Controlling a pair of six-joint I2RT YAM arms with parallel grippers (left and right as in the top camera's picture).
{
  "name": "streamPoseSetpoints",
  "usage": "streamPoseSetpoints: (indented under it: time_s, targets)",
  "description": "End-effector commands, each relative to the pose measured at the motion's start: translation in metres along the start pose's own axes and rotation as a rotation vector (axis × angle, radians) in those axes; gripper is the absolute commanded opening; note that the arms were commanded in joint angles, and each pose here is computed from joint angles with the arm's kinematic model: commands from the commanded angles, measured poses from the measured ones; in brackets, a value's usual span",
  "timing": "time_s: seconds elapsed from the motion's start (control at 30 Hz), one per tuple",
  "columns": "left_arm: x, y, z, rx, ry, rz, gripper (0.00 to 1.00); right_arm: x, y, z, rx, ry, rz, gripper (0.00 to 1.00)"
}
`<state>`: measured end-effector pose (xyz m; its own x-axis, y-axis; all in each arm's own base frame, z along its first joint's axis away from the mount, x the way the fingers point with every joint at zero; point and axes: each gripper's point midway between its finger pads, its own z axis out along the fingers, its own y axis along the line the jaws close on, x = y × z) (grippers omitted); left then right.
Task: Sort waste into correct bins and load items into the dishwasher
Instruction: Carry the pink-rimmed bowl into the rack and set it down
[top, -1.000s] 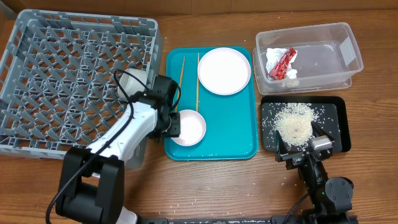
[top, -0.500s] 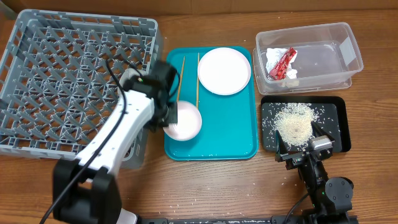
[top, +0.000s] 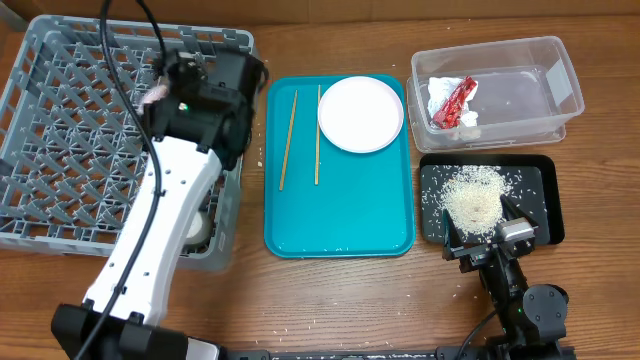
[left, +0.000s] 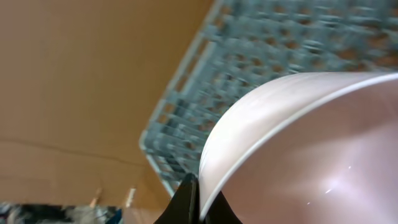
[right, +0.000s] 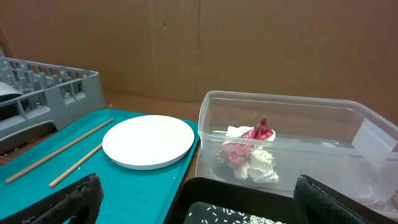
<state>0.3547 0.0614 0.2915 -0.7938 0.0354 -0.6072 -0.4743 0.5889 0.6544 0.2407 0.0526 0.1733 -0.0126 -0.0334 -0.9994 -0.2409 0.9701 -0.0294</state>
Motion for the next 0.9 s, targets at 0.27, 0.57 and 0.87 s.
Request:
streamPoseSetpoints:
  time_s: [0.27, 0.57, 0.87]
  targets:
    - [0.024, 0.001, 0.090, -0.199, 0.184, 0.017, 0.04, 0.002, 0.001, 0.000, -0.004, -0.005, -0.001, 1.00]
    - [0.031, -0.050, 0.127, -0.192, 0.216, 0.147, 0.04, 0.002, 0.001, 0.000, -0.004, -0.005, -0.001, 1.00]
    - [0.033, -0.061, 0.131, -0.264, 0.203, 0.266, 0.04, 0.002, 0.001, 0.000, -0.004, -0.005, -0.001, 1.00]
